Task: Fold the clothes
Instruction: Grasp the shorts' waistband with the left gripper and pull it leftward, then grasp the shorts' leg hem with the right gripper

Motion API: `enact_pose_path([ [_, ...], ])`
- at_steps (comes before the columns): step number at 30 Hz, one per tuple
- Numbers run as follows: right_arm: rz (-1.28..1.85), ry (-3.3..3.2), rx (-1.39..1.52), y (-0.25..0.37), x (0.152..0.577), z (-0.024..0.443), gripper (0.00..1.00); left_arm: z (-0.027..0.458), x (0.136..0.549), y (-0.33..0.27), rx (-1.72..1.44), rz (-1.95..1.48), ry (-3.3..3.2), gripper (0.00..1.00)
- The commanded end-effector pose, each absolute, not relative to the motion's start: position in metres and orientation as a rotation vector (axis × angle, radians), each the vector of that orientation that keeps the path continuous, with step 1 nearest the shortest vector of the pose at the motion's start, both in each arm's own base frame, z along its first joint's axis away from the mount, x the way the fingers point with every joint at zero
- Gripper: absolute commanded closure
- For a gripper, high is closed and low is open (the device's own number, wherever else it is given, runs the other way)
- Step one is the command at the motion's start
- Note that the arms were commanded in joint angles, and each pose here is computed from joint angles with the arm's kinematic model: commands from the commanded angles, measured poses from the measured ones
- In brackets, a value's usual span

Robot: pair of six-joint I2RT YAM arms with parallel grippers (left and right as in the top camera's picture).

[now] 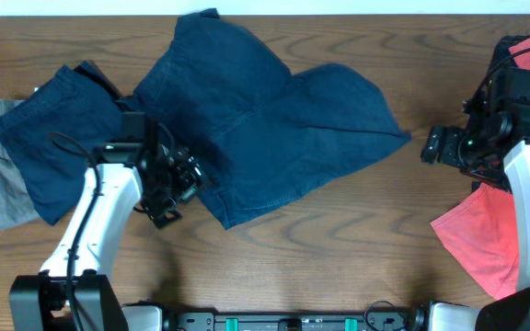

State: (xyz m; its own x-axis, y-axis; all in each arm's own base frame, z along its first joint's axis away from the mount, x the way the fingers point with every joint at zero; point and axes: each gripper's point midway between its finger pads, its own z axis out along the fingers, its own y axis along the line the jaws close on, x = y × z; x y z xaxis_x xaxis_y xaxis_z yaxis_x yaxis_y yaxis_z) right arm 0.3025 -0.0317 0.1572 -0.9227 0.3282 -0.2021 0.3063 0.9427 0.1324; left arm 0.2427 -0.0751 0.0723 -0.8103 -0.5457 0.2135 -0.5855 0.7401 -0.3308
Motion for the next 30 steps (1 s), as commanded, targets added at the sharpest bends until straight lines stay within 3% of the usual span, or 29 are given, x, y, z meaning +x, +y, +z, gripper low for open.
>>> enact_pose_path([
  [1, 0.227, 2.892, 0.481, -0.016, 0.302, 0.147, 0.07, 0.057, 0.217, -0.088, 1.091, 0.508, -2.679, 0.02],
  [6, 0.234, 2.895, 0.460, -0.009, 0.303, 0.137, 0.07, 0.033, 0.195, -0.117, 1.304, 0.430, -2.518, 0.02],
  [11, 0.234, 2.900, 0.461, -0.009, 0.302, 0.133, 0.07, 0.014, 0.211, -0.152, 1.402, 0.572, -2.547, 0.02],
  [15, 0.232, 2.900, 0.460, -0.009, 0.302, 0.133, 0.06, 0.001, 0.220, -0.142, 1.590, 0.472, -2.615, 0.01],
  [20, 0.231, 2.900, 0.460, -0.009, 0.302, 0.133, 0.06, -0.001, 0.218, -0.143, 1.635, 0.433, -2.623, 0.30],
  [23, 0.231, 2.900, 0.460, -0.009, 0.302, 0.133, 0.06, -0.002, 0.220, -0.135, 1.663, 0.391, -2.655, 0.64],
  [26, 0.232, 2.902, 0.460, -0.009, 0.302, 0.132, 0.07, -0.004, 0.224, -0.124, 1.651, 0.330, -2.743, 0.89],
  [27, 0.238, 2.905, 0.461, -0.008, 0.301, 0.132, 0.07, -0.004, 0.224, -0.122, 1.622, 0.317, -2.772, 0.94],
  [30, 0.266, 2.929, 0.453, -0.002, 0.296, 0.126, 0.07, -0.005, 0.218, -0.117, 1.535, 0.262, -2.819, 0.94],
])
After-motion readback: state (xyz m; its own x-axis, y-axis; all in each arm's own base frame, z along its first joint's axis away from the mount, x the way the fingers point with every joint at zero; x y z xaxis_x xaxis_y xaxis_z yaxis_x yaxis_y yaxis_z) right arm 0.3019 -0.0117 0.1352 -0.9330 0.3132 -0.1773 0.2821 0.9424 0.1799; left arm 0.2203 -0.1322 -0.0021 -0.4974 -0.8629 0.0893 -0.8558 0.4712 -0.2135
